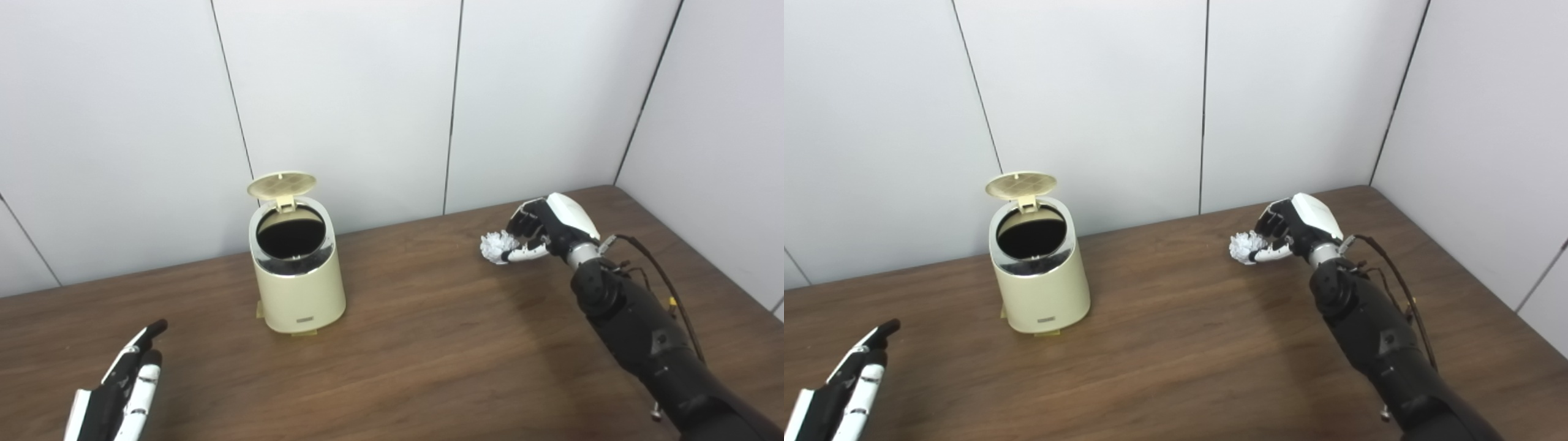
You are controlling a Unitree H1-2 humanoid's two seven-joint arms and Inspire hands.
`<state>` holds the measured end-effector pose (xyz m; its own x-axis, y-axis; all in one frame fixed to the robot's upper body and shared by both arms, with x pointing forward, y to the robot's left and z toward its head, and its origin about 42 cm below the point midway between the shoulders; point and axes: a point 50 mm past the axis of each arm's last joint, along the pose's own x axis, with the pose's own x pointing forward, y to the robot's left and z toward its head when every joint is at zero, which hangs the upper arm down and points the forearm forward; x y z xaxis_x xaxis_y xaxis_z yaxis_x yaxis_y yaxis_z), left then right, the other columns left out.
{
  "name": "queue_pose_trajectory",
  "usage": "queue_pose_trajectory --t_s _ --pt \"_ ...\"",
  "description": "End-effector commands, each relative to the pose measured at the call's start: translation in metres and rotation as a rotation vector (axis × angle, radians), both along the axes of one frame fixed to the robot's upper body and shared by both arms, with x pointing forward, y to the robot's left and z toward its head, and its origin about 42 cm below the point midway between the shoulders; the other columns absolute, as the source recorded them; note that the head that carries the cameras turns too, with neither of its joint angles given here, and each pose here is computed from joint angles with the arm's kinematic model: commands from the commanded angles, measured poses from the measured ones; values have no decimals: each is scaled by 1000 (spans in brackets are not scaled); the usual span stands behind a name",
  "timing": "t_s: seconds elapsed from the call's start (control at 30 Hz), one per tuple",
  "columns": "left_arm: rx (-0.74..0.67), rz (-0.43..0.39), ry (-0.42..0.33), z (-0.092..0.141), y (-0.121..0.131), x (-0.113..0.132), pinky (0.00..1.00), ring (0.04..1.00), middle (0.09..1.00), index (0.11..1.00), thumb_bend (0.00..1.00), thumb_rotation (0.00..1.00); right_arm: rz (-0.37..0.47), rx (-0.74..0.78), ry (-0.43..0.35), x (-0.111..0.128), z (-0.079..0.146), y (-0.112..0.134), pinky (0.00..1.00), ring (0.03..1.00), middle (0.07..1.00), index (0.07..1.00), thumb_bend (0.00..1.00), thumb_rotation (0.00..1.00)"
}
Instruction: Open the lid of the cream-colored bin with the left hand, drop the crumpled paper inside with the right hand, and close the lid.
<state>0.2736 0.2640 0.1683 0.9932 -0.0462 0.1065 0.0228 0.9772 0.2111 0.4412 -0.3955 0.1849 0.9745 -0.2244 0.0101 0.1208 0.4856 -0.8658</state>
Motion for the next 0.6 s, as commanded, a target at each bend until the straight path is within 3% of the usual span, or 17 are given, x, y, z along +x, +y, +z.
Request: queue_pose_trajectory --t_s 0.0,0.1,0.3,0.57 --pt "6 -14 -82 15 -1 9 1000 991 967 914 364 759 -7 -32 -94 13 47 -11 537 609 644 604 896 43" --pt "8 -18 -84 14 -1 10 998 989 970 920 356 758 -2 -20 -85 12 47 -15 592 651 686 662 991 34" --pt "2 -21 -80 13 -2 10 988 986 971 918 361 744 -21 -27 -59 10 54 -16 599 679 731 722 1000 55" --pt "-9 -17 -62 11 -2 12 986 977 958 943 389 728 -34 -35 -47 9 60 -12 613 680 710 764 1000 59"
